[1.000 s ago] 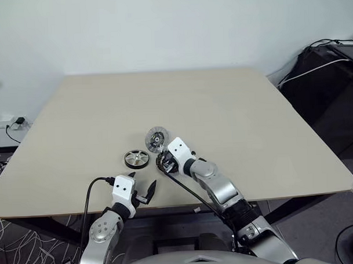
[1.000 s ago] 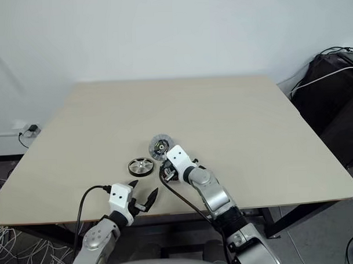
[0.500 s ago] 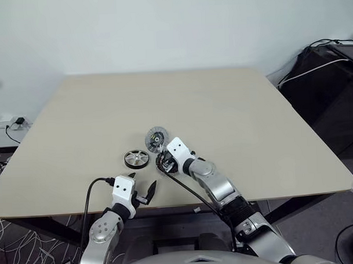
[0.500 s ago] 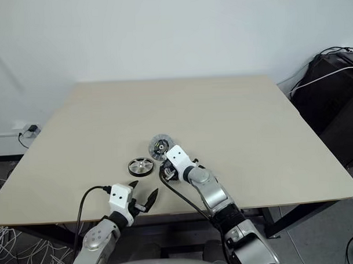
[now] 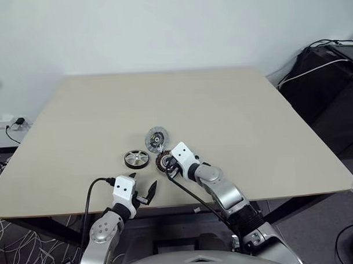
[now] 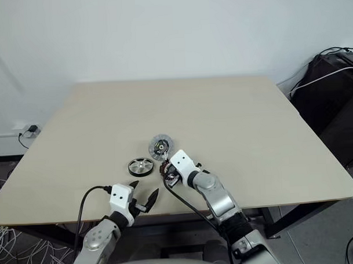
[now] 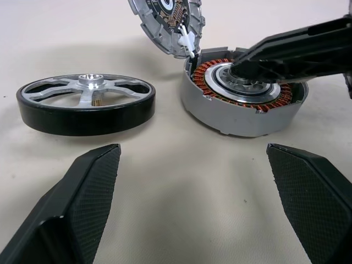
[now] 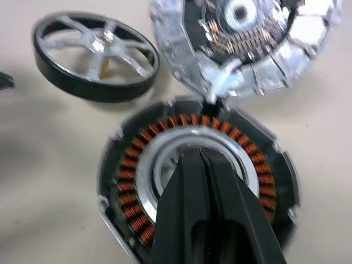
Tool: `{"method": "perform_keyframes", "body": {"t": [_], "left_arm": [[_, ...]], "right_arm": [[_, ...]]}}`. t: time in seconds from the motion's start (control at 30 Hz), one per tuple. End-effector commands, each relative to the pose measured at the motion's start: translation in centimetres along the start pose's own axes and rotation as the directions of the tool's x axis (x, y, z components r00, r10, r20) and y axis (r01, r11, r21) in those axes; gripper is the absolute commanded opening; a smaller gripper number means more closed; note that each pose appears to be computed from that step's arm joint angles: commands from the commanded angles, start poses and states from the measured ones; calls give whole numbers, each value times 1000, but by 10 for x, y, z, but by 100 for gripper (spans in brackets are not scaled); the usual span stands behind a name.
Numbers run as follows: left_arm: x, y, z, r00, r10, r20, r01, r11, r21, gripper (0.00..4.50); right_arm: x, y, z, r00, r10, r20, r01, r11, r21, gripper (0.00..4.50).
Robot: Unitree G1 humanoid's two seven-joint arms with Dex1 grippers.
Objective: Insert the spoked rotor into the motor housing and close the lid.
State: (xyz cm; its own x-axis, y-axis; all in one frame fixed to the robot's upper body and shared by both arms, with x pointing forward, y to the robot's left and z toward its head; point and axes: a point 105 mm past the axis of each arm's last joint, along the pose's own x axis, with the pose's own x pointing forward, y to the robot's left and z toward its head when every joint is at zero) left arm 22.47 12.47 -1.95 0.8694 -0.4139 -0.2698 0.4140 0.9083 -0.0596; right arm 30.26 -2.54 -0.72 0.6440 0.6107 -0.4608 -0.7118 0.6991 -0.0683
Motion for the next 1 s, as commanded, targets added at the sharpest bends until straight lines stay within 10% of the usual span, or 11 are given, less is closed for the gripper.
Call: {"method": "perform_keyframes", "body": {"t": [0.03,1.0], "left_arm": [[4,-3,17,998,-14,58,13,1000,17,450],[5,-2,17,998,-13,58,12,1000,23,450]], "right_arm": [[-1,0,7,1000,2,19,-2,1000,-5,5],[9,3,35,997,7,82,-3,999,-40,5]]}}
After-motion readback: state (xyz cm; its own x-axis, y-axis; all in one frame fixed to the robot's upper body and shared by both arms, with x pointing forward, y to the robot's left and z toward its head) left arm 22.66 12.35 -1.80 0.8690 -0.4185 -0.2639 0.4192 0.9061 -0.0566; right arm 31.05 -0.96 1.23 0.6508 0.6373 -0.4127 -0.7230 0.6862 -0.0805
